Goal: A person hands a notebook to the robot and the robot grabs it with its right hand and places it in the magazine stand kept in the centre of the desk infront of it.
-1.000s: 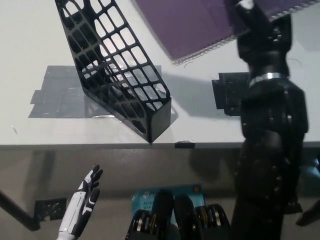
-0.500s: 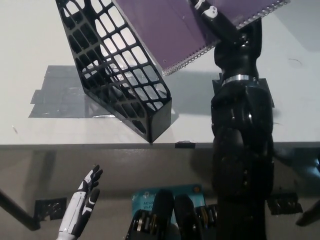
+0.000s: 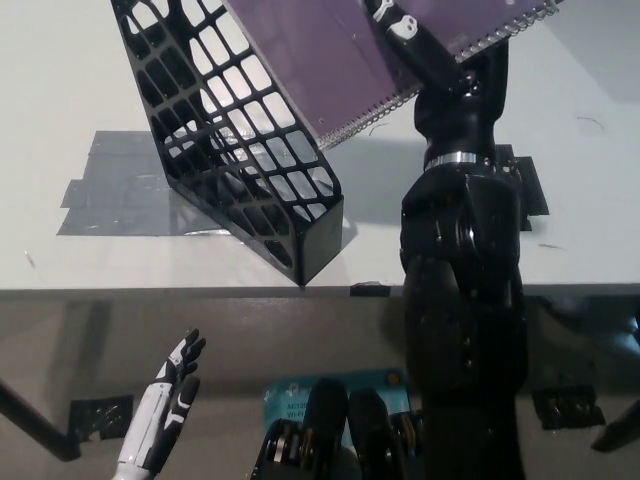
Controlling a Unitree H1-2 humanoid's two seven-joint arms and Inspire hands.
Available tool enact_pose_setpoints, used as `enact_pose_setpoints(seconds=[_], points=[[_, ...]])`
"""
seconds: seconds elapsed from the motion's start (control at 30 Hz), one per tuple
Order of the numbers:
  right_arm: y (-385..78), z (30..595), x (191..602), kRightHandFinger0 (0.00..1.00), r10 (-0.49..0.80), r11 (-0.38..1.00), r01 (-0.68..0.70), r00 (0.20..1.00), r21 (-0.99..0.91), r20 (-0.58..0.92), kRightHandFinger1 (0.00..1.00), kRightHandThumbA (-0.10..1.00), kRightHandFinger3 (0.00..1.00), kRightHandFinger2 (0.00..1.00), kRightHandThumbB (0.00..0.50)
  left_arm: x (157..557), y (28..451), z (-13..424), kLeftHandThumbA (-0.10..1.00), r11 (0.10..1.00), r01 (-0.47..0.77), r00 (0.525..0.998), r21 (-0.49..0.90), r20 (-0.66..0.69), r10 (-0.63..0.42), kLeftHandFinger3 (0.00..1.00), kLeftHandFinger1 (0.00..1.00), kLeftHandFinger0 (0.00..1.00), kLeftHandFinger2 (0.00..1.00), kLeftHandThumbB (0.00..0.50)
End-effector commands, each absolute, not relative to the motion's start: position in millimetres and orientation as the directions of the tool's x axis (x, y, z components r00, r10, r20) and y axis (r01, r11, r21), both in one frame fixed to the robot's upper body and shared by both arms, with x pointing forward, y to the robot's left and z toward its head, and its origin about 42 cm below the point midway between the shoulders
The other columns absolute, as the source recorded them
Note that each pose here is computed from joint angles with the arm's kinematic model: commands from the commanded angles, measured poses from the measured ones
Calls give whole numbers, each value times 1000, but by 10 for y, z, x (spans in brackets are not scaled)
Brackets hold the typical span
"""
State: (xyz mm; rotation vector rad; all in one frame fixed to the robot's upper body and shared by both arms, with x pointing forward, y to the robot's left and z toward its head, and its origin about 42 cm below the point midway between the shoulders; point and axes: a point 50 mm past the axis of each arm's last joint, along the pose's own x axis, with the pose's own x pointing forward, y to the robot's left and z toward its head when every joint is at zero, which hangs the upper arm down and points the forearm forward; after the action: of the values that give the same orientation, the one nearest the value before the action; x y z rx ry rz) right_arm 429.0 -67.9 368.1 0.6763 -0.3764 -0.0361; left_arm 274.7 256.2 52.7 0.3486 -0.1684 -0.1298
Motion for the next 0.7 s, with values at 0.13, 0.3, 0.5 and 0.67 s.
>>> enact_pose_setpoints(seconds=[0.13,0.3,0.5,0.67], points=[[-516,4185,4062,0,-186,723,-230,843,652,504,0,1000,0,0,55,2833,2593,659,1000,925,93,961,368,209,-180,1000,1000,985,1000,500],[-509,4269,3969,0,-181,704,-252,840,664,512,0,1000,0,0,69,2823,2594,661,1000,922,95,960,374,209,-184,1000,1000,988,1000,500],[-492,4355,3861,0,-167,690,-289,828,663,535,0,999,0,0,70,2822,2588,657,1000,923,92,961,373,210,-181,1000,1000,988,1000,500],[-438,4341,3848,0,-159,679,-312,821,664,549,0,978,0,0,38,2819,2589,655,1000,924,94,961,371,208,-182,1000,1000,989,1000,500]])
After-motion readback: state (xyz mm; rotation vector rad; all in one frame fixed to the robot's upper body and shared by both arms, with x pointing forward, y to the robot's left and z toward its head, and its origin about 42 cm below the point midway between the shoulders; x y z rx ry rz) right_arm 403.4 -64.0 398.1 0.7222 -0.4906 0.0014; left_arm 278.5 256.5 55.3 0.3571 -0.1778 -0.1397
